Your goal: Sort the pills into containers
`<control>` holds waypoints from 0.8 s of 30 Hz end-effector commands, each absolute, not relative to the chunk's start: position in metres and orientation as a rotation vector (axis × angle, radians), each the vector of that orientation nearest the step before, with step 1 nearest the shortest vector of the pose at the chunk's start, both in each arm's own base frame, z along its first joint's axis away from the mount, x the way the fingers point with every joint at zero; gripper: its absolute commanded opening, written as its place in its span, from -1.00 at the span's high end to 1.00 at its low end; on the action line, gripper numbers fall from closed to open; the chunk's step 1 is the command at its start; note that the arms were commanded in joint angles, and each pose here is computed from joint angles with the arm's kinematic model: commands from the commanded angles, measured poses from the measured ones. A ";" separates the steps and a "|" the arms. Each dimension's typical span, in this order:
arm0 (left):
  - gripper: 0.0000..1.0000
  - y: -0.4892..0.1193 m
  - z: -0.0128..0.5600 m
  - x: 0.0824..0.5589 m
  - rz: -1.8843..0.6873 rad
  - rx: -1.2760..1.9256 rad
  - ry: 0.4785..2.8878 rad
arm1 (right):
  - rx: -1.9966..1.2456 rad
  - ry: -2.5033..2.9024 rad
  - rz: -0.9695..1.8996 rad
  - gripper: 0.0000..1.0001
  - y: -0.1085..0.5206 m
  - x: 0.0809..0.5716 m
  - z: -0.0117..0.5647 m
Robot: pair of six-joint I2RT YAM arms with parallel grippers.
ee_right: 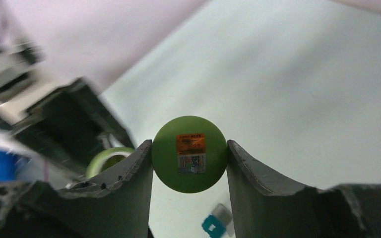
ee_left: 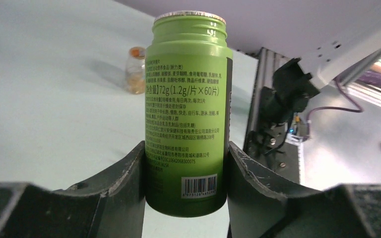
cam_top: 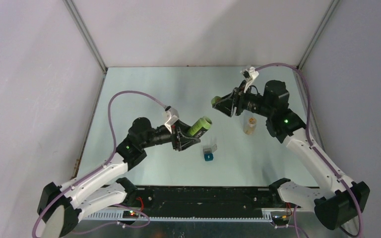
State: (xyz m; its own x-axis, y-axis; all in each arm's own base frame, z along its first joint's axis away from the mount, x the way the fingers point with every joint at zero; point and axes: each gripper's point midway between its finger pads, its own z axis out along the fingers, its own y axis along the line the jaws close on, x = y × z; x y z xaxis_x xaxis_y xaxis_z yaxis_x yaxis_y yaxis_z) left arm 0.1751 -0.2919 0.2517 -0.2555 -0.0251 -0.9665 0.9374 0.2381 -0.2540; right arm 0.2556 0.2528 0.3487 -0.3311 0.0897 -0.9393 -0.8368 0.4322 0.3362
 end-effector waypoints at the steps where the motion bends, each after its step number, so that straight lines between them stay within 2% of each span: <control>1: 1.00 -0.273 0.259 0.195 -1.027 0.793 1.437 | -0.291 1.924 0.724 0.24 0.210 0.319 0.281; 9: 1.00 -0.259 0.226 0.206 -0.827 0.861 1.500 | -0.157 2.263 0.460 0.19 0.209 0.340 0.134; 16: 1.00 -0.261 0.190 0.198 -0.758 0.974 1.521 | -0.164 2.370 0.290 0.13 0.218 0.339 0.068; 20: 1.00 -0.263 0.169 0.193 -0.728 1.032 1.579 | -0.157 2.418 0.228 -0.04 0.213 0.336 0.047; 24: 1.00 -0.266 0.148 0.188 -0.702 1.090 1.642 | -0.178 2.446 0.227 -0.32 0.214 0.333 0.038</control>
State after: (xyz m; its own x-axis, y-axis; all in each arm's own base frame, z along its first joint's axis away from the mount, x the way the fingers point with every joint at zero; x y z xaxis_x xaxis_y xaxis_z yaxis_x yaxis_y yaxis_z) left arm 0.1854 -0.2638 0.1544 -0.1301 0.2669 -0.9549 0.9037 0.4281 -0.0035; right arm 0.3211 0.2152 0.0356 -0.7913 -0.0912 -0.6046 -0.2140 0.9676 0.1340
